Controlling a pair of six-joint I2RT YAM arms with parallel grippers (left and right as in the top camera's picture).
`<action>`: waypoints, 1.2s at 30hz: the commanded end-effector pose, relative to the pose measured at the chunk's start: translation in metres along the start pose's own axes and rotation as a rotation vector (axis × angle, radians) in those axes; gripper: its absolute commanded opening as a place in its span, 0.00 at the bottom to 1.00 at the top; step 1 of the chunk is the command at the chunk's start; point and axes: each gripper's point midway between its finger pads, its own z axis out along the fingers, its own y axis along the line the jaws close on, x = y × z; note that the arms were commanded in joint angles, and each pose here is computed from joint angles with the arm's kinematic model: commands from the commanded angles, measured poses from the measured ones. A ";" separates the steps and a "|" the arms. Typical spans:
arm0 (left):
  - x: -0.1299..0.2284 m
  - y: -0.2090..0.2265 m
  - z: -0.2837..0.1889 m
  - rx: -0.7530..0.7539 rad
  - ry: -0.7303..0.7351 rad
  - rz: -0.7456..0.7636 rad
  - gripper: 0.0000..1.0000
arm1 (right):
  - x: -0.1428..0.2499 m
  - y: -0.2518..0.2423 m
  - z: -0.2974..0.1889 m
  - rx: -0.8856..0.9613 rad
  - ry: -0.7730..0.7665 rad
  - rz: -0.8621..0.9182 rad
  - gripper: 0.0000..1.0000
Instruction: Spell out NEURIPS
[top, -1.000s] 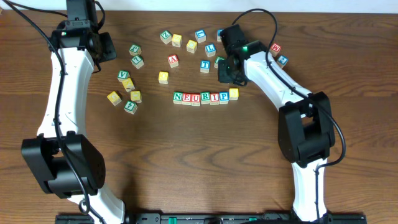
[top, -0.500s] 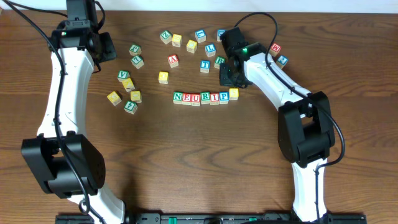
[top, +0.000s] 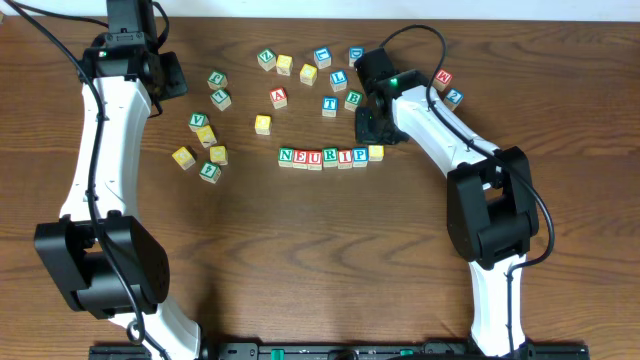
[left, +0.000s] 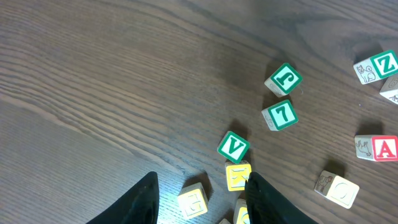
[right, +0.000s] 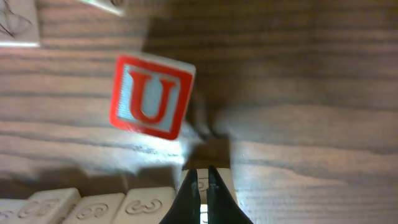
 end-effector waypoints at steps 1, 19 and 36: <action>-0.002 0.002 0.002 -0.014 -0.001 0.016 0.45 | 0.009 -0.006 0.009 0.031 0.036 0.012 0.01; -0.002 0.002 0.002 -0.014 -0.001 0.016 0.44 | -0.008 -0.015 -0.014 0.011 -0.001 0.047 0.01; -0.002 0.002 0.002 -0.014 -0.001 0.016 0.44 | 0.051 -0.037 -0.006 0.071 0.208 0.112 0.01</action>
